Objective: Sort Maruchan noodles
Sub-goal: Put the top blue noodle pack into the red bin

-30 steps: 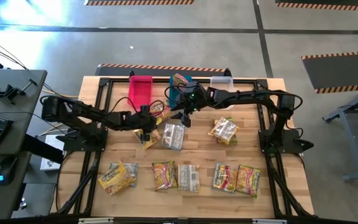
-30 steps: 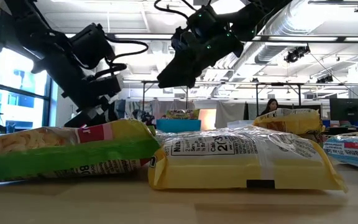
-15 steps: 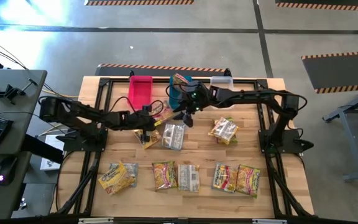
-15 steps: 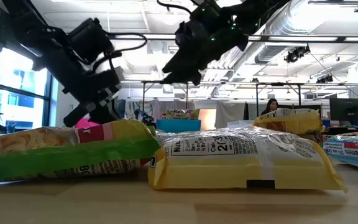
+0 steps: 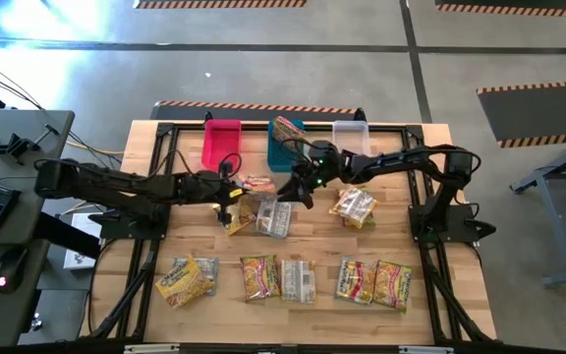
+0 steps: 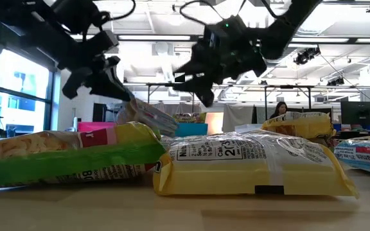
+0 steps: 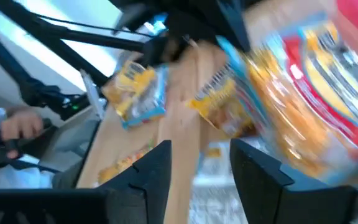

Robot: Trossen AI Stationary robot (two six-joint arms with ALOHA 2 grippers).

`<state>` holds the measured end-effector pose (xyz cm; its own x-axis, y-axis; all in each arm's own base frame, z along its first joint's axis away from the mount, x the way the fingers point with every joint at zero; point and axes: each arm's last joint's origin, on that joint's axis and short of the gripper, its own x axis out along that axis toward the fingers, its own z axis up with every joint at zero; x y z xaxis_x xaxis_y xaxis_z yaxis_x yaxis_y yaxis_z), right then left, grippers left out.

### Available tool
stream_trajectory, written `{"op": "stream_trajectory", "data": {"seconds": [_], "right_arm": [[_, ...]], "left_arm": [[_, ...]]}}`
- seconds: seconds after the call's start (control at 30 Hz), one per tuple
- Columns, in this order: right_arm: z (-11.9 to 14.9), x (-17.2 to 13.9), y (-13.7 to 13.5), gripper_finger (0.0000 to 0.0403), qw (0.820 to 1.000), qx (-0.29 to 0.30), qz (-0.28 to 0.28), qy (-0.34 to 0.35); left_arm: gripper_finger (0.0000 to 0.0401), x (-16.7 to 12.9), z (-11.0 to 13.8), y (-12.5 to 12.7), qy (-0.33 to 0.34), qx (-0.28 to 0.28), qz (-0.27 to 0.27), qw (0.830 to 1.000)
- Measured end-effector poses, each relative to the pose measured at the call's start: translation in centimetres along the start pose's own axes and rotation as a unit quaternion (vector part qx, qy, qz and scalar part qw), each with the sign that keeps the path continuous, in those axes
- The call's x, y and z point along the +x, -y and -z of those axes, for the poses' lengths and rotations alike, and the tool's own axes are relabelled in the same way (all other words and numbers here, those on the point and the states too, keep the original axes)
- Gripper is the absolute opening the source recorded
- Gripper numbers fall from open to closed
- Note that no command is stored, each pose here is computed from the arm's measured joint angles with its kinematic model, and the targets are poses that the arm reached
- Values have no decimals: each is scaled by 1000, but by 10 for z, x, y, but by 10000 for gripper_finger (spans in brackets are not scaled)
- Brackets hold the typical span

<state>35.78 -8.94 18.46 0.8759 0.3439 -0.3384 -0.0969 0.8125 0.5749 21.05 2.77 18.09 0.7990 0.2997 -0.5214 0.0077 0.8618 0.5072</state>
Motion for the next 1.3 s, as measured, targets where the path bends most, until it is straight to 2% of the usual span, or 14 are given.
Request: {"op": "stream_trajectory", "data": {"seconds": [0.2, 0.43, 0.63, 0.8, 1.0, 1.13, 1.3], "right_arm": [[14, 3, 2, 169, 997, 77, 5, -26], [17, 5, 8, 202, 994, 106, 19, -27], [23, 12, 25, 204, 993, 118, 8, -22], [15, 14, 30, 202, 994, 103, -36, 20], [10, 17, 30, 202, 991, 101, -70, 54], [8, 16, 30, 201, 992, 77, -69, 67], [9, 16, 30, 201, 995, 28, -69, 67]], "left_arm": [[0, -11, -3, -5, 18, -4, -10, 1000], [0, -23, -11, -8, 49, 29, -39, 998], [0, -32, -19, -7, 77, 71, -55, 993], [0, -39, -25, -5, 89, 130, -85, 984], [0, -45, -32, -1, 94, 170, -117, 974], [0, -47, -35, 1, 106, 158, -123, 974], [0, -47, -32, 12, 99, 103, -73, 987]]}}
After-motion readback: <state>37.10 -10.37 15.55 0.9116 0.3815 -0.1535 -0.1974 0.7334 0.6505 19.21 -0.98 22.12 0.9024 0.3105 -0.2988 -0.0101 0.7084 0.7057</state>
